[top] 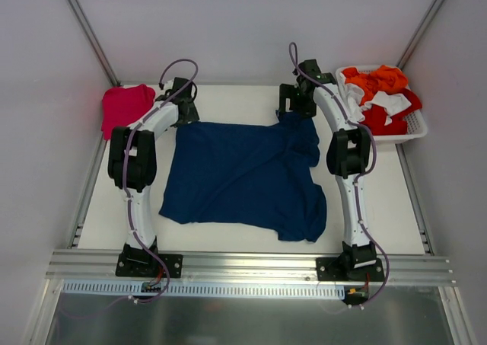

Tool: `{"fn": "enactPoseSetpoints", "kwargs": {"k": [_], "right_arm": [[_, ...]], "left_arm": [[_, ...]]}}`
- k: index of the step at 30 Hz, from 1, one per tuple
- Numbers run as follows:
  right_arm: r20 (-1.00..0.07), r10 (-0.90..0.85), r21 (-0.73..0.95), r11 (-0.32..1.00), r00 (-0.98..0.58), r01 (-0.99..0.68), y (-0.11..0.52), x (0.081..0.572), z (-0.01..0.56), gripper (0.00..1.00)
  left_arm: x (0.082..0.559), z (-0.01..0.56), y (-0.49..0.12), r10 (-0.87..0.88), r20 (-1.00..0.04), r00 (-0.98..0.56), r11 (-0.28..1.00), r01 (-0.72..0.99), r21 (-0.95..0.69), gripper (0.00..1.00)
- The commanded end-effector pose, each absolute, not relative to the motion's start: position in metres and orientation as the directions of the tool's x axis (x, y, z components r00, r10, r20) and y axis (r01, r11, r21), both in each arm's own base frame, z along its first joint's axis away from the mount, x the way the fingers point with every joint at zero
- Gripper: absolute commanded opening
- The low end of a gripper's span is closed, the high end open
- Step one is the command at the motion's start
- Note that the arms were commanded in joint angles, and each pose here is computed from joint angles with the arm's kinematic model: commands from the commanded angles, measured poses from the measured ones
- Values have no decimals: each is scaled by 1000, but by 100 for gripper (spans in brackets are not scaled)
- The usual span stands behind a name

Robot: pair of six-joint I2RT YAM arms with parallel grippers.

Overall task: Fold and stack the t-shirts
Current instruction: Flatten out the tshirt

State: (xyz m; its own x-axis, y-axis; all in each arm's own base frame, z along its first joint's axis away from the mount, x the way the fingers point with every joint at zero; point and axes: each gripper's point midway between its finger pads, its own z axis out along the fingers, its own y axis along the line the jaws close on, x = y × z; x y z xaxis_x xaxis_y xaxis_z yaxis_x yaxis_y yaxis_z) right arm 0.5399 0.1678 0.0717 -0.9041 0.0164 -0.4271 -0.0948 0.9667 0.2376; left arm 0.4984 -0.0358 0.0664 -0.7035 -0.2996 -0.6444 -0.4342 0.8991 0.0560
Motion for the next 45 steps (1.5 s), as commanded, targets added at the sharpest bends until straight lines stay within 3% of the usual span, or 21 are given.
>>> {"fn": "enactPoseSetpoints", "kwargs": {"k": [1,4,7,8,10,11,12,13,14,18,24,33,45], "right_arm": [[-509,12,252,958,-861,-135,169,552,105,97],[-575,-7,209,965,-818,-155,160,546,146,97],[-575,-5,280,938,-818,-203,170,509,187,97],[-513,-15,311,929,-858,-202,174,486,173,90],[-553,-38,274,935,-832,-224,177,457,197,66],[-496,-74,232,949,-865,-215,172,432,169,12],[-542,-81,192,957,-837,-218,168,419,187,1],[-554,-116,124,968,-824,-219,169,408,184,1],[-507,-144,98,970,-850,-222,167,386,165,0],[-552,-184,-3,976,-813,-219,166,325,172,1],[-521,-101,58,986,-847,-153,165,251,130,1],[-515,-81,32,993,-854,-113,156,197,101,1],[-428,-72,-110,994,-901,-27,112,154,65,1]], "left_arm": [[504,88,-20,-285,-677,-679,885,-458,87,99],[493,118,-26,-325,-702,-634,885,-466,11,99],[467,149,-51,-309,-729,-611,908,-418,-34,99],[446,139,-73,-264,-717,-646,927,-374,-4,99],[423,155,-90,-237,-742,-627,940,-342,-11,90],[402,140,-112,-202,-721,-662,955,-295,4,73],[392,146,-115,-186,-742,-644,955,-295,16,19],[377,136,-119,-165,-734,-659,958,-284,39,0],[365,142,-135,-158,-744,-649,967,-253,15,0],[321,140,-154,-136,-751,-646,982,-187,-17,0],[268,119,-155,-137,-725,-675,988,-144,-53,0],[239,69,-147,-75,-648,-758,988,-145,54,0],[216,24,-145,-23,-553,-833,981,-125,146,0]]}}
